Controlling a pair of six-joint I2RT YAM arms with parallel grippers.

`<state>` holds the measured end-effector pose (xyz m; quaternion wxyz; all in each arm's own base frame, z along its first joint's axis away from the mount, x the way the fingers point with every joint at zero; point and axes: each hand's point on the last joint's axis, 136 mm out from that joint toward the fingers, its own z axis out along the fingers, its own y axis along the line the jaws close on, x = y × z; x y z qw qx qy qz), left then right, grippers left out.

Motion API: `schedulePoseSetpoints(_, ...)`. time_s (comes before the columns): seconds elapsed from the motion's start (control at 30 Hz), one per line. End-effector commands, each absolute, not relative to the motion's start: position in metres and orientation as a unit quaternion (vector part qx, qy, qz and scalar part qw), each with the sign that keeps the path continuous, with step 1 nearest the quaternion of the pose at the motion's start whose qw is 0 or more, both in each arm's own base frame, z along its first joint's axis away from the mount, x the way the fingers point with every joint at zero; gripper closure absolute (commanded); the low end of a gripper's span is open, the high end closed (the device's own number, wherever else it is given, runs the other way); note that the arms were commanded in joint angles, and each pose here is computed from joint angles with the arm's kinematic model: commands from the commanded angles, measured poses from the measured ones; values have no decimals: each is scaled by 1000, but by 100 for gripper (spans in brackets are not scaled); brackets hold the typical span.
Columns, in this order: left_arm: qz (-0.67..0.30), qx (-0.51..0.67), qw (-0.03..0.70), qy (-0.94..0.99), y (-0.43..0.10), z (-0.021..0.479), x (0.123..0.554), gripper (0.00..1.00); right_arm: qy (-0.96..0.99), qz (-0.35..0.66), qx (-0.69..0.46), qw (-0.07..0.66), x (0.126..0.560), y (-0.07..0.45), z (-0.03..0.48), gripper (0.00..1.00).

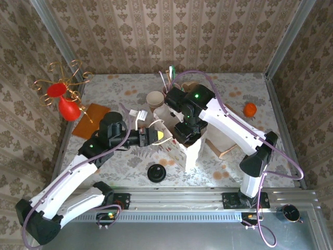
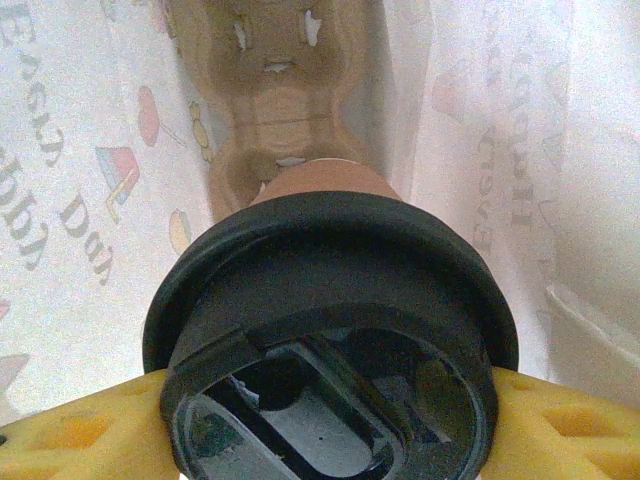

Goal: Pack the takeout coffee

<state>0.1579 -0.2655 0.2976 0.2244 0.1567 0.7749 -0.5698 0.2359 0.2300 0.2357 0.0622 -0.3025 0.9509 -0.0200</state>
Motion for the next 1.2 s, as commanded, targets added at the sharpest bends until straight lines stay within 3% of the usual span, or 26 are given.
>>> schedulePoseSetpoints(0.0,-561,155,219,783,-258,291,149,100,948,-18,-313,49,232,228,233,33)
schedulePoseSetpoints(0.53,-562,146,220,784,-256,285,148,100,946,-13,-323,21,235,249,200,33)
schedulePoseSetpoints(1.17,-559,141,224,786,-251,286,145,100,953,-4,-300,43,241,244,180,33)
